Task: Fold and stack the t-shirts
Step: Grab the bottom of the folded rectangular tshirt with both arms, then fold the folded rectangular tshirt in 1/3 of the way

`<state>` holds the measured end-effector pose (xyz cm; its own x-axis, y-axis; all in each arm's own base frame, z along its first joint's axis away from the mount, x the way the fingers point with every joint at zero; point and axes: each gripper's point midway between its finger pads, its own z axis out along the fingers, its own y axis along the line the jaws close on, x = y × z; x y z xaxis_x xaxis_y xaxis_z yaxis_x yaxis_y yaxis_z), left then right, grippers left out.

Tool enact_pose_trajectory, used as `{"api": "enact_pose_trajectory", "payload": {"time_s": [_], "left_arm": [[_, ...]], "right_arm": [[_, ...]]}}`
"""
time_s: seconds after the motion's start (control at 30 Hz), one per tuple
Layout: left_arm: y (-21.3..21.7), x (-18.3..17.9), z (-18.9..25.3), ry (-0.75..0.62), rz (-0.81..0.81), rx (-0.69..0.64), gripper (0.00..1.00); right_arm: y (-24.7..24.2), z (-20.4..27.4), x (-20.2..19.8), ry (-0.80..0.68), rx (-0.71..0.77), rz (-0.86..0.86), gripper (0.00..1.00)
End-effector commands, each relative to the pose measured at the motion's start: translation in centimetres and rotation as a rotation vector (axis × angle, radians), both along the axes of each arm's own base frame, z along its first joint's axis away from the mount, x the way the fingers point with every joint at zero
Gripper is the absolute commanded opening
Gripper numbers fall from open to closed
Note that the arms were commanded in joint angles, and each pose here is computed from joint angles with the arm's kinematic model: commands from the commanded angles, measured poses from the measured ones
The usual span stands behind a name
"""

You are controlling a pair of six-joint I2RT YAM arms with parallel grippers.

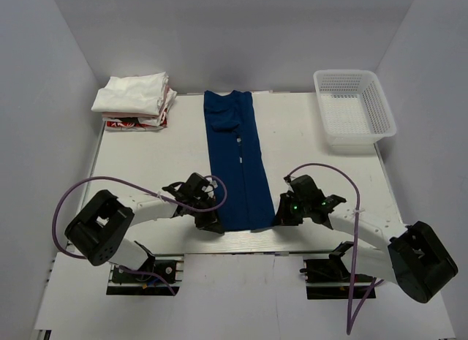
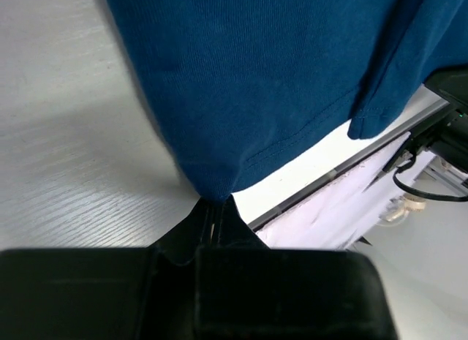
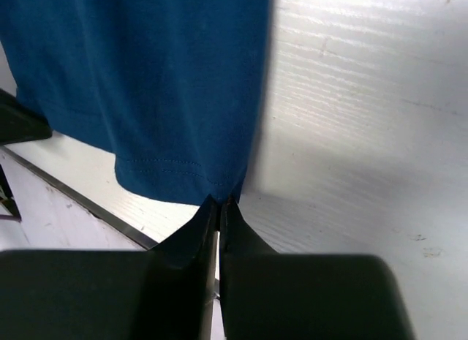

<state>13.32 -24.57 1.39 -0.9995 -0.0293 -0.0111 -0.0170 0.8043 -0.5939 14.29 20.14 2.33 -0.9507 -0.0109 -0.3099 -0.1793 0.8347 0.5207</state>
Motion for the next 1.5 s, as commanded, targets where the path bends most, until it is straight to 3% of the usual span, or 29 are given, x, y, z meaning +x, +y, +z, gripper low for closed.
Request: {"api": "enact_pose_trajectory", "payload": {"time_s": [0.0, 0.23, 0.33, 0.5, 0.73, 0.9, 0.93, 1.13, 1.47], "left_arm": [[0.2, 1.3, 0.9, -0.091, 0.004, 0.020, 0.00], [-0.7, 3.9, 4.6, -0.247, -0.018, -0.015, 0.00], [-0.9, 5.2, 5.6, -0.261, -0.014, 0.000, 0.00], [0.3, 9.3, 6.5, -0.330, 0.086, 0.167, 0.00], [1.1, 15.9, 9.3, -0.404, 0.205, 0.294, 0.00], [2.3, 19.9, 10.4, -0.456, 0.281, 0.363, 0.00], [2.7, 21.2, 11.3, -0.477, 0.311, 0.365, 0.00], [3.1, 26.5, 12.9, -0.578, 0.356, 0.371, 0.00], [3.7, 31.6, 10.6, -0.554, 0.347, 0.389, 0.00]], "right_arm": [[0.6, 1.3, 1.0, -0.067, 0.037, 0.018, 0.00], [2.2, 5.9, 4.8, -0.256, 0.080, 0.032, 0.00], [2.3, 6.1, 5.7, -0.267, 0.062, 0.013, 0.00], [3.3, 8.2, 9.5, -0.355, 0.047, -0.044, 0.00], [3.9, 12.7, 16.7, -0.487, -0.023, -0.173, 0.00], [4.9, 11.7, 20.2, -0.463, -0.052, -0.187, 0.00], [5.4, 13.7, 21.6, -0.497, -0.025, -0.200, 0.00], [6.3, 14.3, 26.2, -0.512, -0.026, -0.212, 0.00], [6.7, 12.8, 31.8, -0.520, -0.081, -0.205, 0.00]]}}
